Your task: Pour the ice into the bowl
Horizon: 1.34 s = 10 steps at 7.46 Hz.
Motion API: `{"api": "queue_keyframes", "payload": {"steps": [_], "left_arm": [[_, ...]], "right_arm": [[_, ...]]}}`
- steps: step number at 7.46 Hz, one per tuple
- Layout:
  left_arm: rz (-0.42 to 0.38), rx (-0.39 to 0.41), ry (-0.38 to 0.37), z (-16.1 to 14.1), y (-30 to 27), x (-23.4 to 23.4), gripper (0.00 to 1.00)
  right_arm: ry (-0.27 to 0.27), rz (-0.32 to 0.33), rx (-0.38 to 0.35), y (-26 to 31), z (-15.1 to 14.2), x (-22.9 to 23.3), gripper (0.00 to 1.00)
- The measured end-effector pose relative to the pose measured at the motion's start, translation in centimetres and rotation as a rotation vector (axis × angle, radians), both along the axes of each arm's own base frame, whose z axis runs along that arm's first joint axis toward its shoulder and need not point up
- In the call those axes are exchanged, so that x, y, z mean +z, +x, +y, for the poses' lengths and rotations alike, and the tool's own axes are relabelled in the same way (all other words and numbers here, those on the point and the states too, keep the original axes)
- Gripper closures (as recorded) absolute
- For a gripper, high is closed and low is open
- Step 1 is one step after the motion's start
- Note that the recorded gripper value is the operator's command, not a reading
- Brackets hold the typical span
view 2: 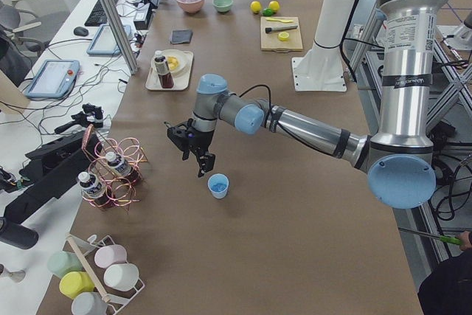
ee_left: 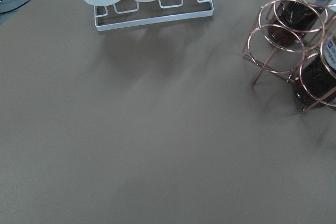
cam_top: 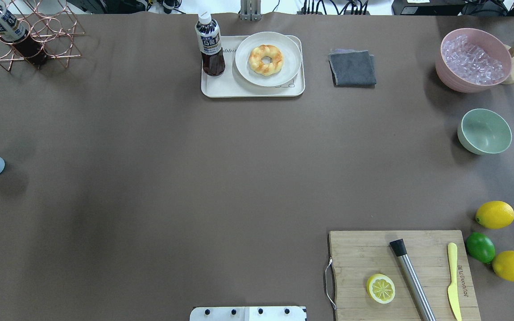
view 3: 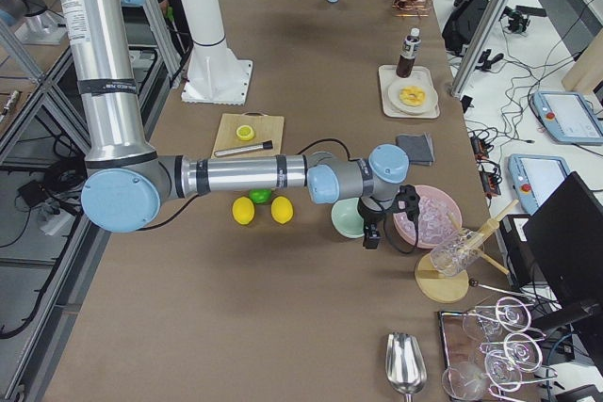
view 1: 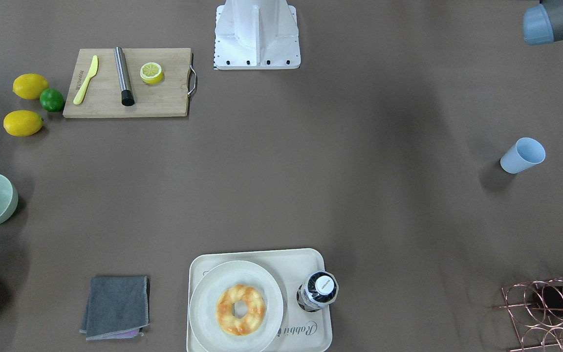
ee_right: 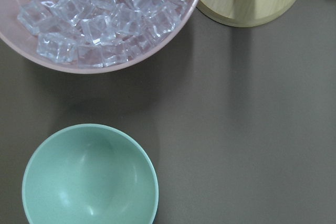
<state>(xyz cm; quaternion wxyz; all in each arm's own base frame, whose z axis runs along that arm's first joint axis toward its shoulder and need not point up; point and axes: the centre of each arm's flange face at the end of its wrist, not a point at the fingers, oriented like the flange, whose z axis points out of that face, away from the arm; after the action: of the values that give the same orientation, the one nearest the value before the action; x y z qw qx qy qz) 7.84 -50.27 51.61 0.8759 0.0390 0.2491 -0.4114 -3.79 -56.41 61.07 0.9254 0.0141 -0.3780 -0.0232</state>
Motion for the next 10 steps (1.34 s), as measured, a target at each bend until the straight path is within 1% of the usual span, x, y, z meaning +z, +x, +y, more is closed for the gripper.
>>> {"api": "queue_keyframes", "payload": {"steps": [1, 2, 4, 5, 8, 10], "left_arm": [[-0.063, -0.044, -0.034, 0.3, 1.0, 0.0, 0.06], [-0.139, -0.069, -0.070, 0.8, 2.5, -0.3, 0.06], [-0.261, -0.123, -0.131, 0.4, 5.6, -2.8, 0.06], [-0.311, -0.142, -0.146, 0.1, 8.2, -4.0, 0.06], [-0.448, -0.214, -0.176, -0.1, 15.8, -5.8, 0.06], [-0.548, -0.266, -0.201, 1.0, 20.2, -4.2, 0.06]], "right_arm": [[-0.002, 0.003, -0.016, -1.2, -1.2, -0.2, 0.01], [-0.003, 0.006, -0.031, -2.5, -2.1, -0.4, 0.01], [0.001, 0.026, -0.056, -5.0, -4.0, -0.5, 0.01], [0.012, 0.032, -0.068, -6.1, -4.5, 0.4, 0.01], [0.049, 0.046, -0.081, -7.3, -4.4, 3.7, 0.02], [0.052, 0.049, -0.082, -7.6, -4.0, 4.5, 0.03]]}}
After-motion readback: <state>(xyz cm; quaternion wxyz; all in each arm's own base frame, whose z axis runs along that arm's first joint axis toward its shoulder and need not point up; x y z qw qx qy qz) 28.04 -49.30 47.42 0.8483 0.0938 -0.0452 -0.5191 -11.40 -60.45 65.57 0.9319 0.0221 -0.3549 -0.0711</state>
